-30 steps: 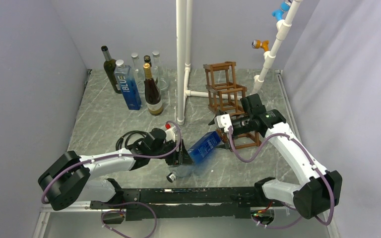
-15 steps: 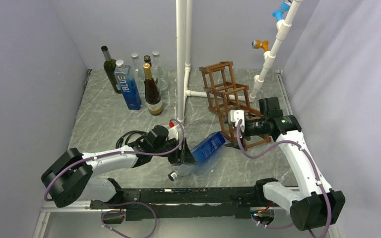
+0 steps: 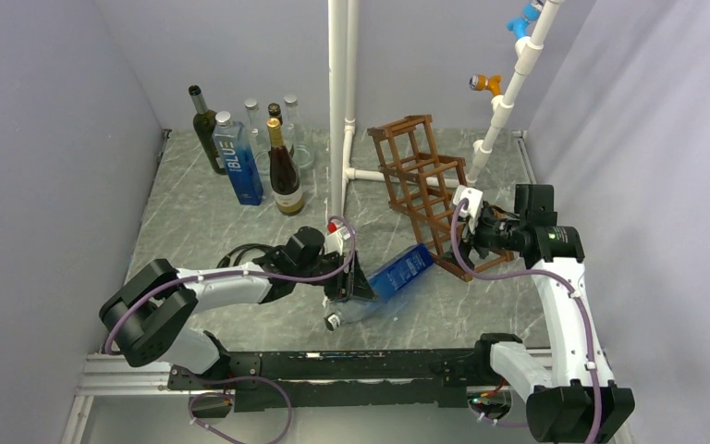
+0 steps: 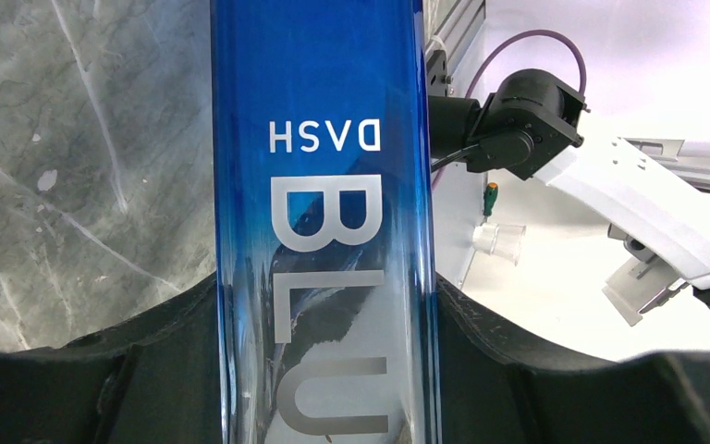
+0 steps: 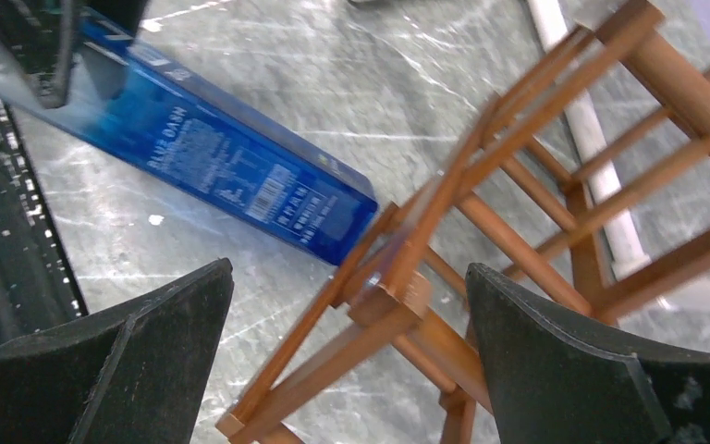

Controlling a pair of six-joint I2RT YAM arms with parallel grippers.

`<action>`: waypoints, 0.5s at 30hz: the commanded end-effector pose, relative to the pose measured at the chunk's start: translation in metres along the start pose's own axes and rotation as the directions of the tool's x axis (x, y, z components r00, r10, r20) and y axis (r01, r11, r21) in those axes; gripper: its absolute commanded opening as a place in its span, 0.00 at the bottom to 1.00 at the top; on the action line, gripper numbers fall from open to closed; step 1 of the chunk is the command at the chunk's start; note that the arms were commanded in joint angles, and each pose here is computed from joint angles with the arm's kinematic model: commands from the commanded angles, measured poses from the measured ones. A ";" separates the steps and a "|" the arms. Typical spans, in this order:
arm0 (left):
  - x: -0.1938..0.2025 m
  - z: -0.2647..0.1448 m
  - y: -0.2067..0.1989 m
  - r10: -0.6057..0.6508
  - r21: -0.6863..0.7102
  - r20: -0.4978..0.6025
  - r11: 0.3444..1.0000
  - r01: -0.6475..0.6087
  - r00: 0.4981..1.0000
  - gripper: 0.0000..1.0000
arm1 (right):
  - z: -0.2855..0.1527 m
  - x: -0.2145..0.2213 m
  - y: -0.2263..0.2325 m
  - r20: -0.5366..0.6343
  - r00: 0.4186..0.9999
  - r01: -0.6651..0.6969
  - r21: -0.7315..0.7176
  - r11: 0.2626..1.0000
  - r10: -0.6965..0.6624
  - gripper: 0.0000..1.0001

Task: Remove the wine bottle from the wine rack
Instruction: Pick up the wine bottle from the wine rack.

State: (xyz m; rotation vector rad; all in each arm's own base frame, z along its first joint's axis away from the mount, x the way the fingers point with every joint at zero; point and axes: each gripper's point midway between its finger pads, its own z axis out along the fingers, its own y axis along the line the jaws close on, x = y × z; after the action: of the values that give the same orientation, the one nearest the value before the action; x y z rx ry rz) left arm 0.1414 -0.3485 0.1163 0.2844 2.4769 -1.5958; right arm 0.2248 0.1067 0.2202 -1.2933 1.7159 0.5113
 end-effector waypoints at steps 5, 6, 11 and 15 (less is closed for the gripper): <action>-0.031 -0.017 -0.088 0.223 0.261 0.116 0.934 -0.246 0.968 0.00 | -0.025 -0.015 -0.047 -0.045 0.998 -0.028 0.228 0.973 0.039 1.00; -0.030 -0.018 -0.088 0.226 0.255 0.113 0.935 -0.248 0.967 0.00 | -0.026 -0.018 -0.043 -0.039 0.999 -0.013 0.206 0.978 0.022 1.00; -0.025 -0.023 -0.082 0.226 0.234 0.101 0.941 -0.244 0.969 0.00 | -0.025 -0.043 -0.010 0.054 0.991 0.124 0.022 0.992 -0.125 1.00; -0.025 -0.025 -0.084 0.228 0.243 0.106 0.938 -0.248 0.968 0.00 | -0.023 -0.057 0.017 0.159 0.977 0.161 -0.095 0.982 -0.145 1.00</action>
State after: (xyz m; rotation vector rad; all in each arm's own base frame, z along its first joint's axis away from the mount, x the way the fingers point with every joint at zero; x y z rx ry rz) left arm 0.1351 -0.3442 0.1201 0.3101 2.4890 -1.5997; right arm 0.2311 0.1022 0.2631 -1.3249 1.6287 0.4356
